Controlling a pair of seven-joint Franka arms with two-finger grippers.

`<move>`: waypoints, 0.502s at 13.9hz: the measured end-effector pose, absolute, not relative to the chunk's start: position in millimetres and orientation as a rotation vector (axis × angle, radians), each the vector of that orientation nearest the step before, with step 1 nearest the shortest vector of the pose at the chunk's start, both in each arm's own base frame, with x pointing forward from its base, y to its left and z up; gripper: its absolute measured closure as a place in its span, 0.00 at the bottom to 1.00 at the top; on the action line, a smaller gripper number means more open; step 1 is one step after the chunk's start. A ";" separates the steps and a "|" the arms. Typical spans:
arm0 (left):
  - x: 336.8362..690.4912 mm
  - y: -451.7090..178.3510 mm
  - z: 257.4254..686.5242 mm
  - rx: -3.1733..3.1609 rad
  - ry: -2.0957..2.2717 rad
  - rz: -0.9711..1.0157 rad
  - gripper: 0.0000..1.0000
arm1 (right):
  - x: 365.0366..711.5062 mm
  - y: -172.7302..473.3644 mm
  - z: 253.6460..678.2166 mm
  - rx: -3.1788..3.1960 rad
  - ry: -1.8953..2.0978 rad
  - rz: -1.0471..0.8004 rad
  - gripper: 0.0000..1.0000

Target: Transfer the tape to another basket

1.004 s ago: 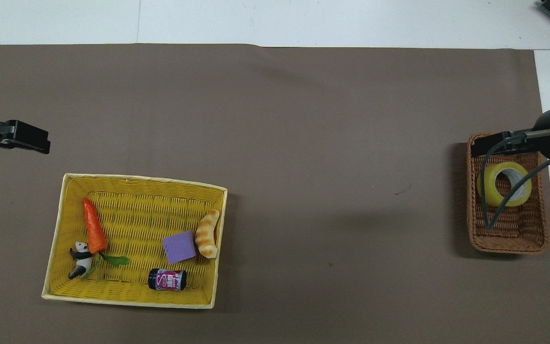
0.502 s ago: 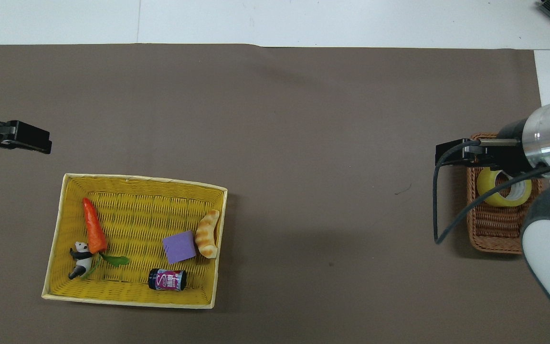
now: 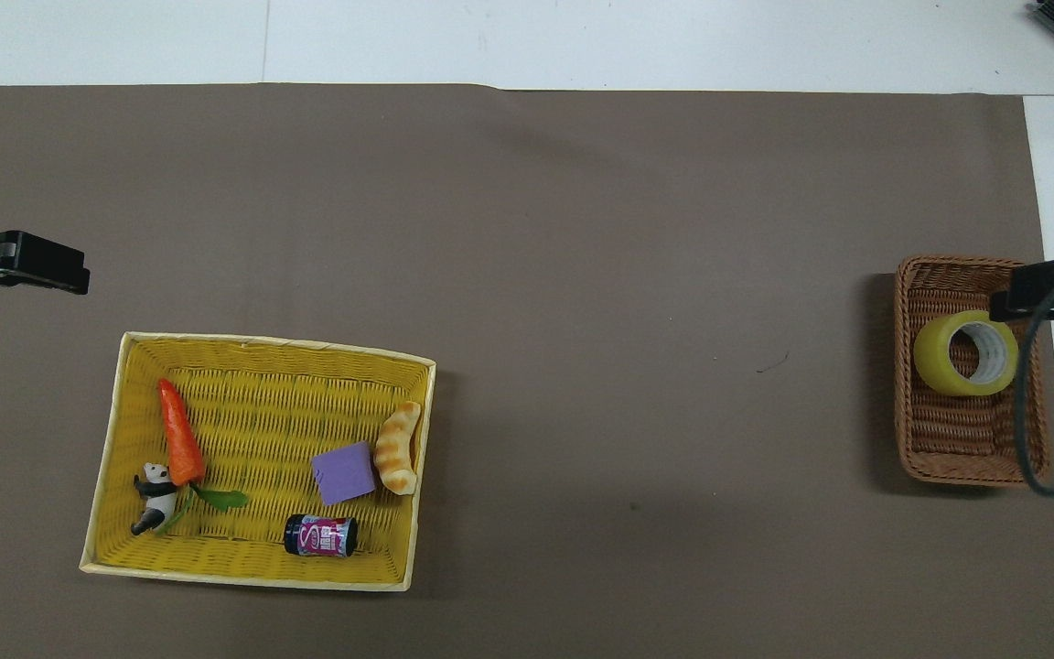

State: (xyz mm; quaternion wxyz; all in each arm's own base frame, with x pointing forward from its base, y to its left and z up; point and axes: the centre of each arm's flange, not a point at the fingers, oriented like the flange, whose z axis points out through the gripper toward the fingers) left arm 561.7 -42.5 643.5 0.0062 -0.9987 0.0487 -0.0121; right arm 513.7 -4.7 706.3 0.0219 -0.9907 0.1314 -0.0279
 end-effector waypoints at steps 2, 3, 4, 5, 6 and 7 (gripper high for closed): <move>562.5 -29.7 643.5 -3.126 0.116 -0.038 0.00 | 512.6 -15.6 700.3 -3.069 0.432 -0.055 0.00; 562.8 -23.8 643.5 -3.126 0.100 -0.037 0.00 | 512.4 -15.3 696.3 -3.071 0.429 -0.041 0.00; 563.0 -19.7 643.5 -3.127 0.089 -0.037 0.00 | 511.7 -14.7 693.1 -3.073 0.417 -0.030 0.00; 563.0 -17.7 643.5 -3.127 0.083 -0.037 0.00 | 510.7 -15.5 690.8 -3.077 0.387 -0.022 0.00; 563.0 -17.7 643.5 -3.127 0.083 -0.037 0.00 | 508.8 -18.5 688.6 -3.084 0.337 -0.015 0.00; 563.0 -18.0 643.5 -3.127 0.084 -0.037 0.00 | 506.6 -22.2 686.7 -3.089 0.280 -0.009 0.00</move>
